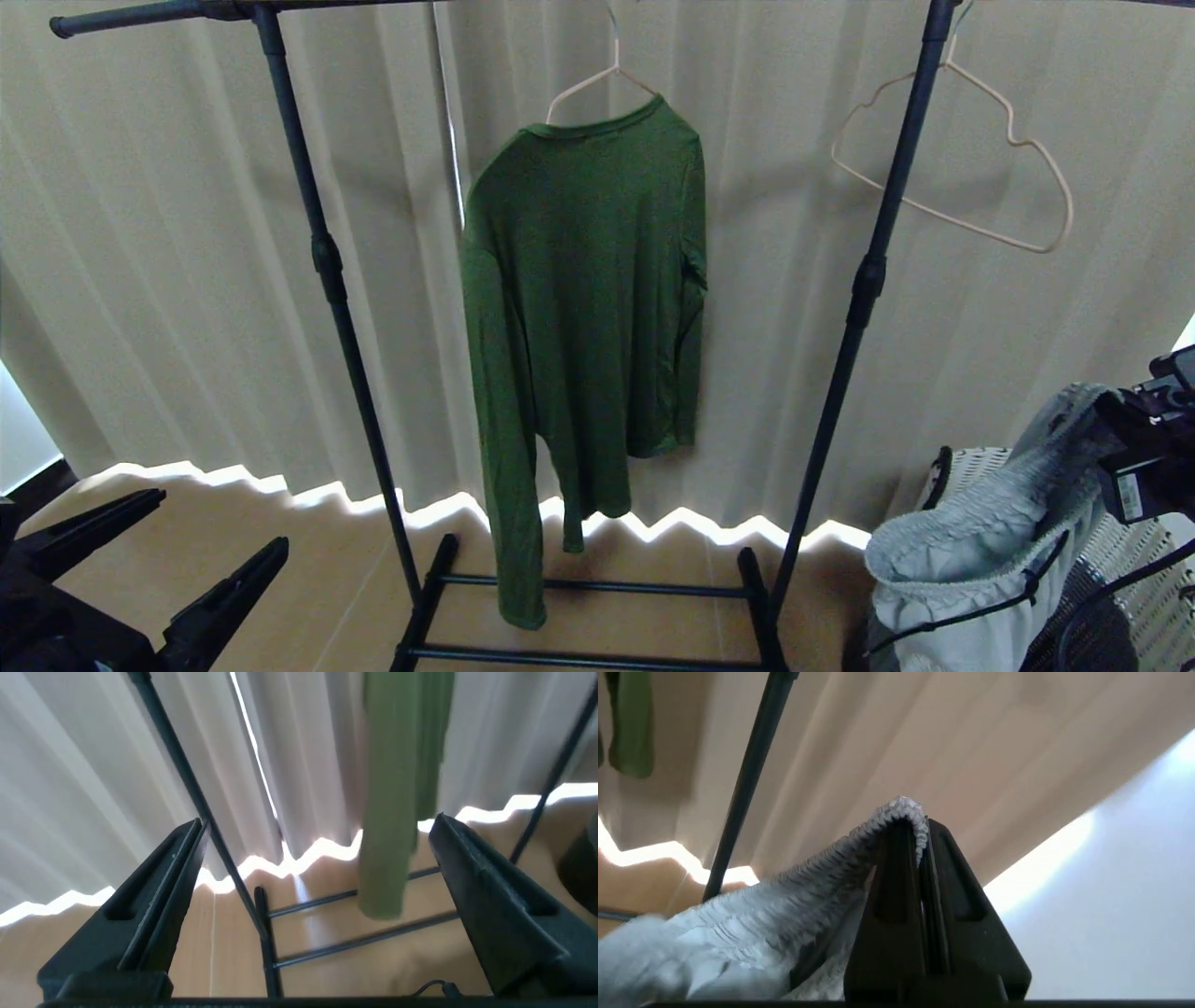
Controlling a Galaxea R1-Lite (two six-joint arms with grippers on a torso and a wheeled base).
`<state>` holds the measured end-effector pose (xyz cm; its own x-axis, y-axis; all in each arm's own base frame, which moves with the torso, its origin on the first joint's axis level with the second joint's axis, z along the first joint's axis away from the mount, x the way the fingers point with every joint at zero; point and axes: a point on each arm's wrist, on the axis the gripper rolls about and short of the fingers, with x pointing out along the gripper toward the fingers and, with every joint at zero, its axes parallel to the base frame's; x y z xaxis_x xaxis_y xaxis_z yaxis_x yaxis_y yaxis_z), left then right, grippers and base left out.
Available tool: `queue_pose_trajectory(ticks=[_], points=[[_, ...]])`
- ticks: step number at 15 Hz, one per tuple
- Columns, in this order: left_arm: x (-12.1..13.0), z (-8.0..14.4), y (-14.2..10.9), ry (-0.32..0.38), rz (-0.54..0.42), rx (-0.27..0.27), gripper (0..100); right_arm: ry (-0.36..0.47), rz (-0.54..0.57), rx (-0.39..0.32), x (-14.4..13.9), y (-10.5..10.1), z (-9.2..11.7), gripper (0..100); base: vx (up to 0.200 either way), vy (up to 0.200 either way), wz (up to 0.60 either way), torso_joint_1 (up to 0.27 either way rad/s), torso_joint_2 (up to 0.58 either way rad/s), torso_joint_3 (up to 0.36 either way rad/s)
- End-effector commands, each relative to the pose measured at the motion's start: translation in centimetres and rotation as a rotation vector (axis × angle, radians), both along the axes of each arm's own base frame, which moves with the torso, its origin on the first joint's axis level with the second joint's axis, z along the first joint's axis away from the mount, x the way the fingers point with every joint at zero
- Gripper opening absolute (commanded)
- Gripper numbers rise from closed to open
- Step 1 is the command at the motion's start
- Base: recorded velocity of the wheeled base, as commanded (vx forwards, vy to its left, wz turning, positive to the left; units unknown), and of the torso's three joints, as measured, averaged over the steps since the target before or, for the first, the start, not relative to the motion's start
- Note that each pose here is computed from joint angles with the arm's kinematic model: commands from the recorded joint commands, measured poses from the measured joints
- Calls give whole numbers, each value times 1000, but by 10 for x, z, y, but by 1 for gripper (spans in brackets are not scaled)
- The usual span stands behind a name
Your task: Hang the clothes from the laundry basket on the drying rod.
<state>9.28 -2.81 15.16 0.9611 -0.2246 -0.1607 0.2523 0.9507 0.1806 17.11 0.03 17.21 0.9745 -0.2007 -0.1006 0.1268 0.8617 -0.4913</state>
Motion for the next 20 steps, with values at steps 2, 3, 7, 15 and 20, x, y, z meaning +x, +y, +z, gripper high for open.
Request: queue_pose_trajectory(ticks=[2, 3, 7, 15, 20], points=[[0, 0, 0, 1, -3, 0, 100, -13, -1, 0, 2, 0, 5, 0, 0, 0, 0, 0, 0, 0], [0, -1, 0, 2, -3, 1, 100, -13, -1, 0, 3, 0, 6, 0, 0, 0, 0, 0, 0, 0], [0, 0, 0, 1, -3, 0, 100, -10, 4, 0, 5, 1, 7, 0, 0, 0, 0, 0, 0, 0], [0, -1, 0, 2, -3, 2, 100, -4, 12, 2, 4, 2, 6, 0, 0, 150, 0, 2, 3, -1], [-6, -8, -4, 20, -61, 7, 100, -18, 89, 24, 4, 11, 8, 0, 0, 0, 0, 0, 0, 0]])
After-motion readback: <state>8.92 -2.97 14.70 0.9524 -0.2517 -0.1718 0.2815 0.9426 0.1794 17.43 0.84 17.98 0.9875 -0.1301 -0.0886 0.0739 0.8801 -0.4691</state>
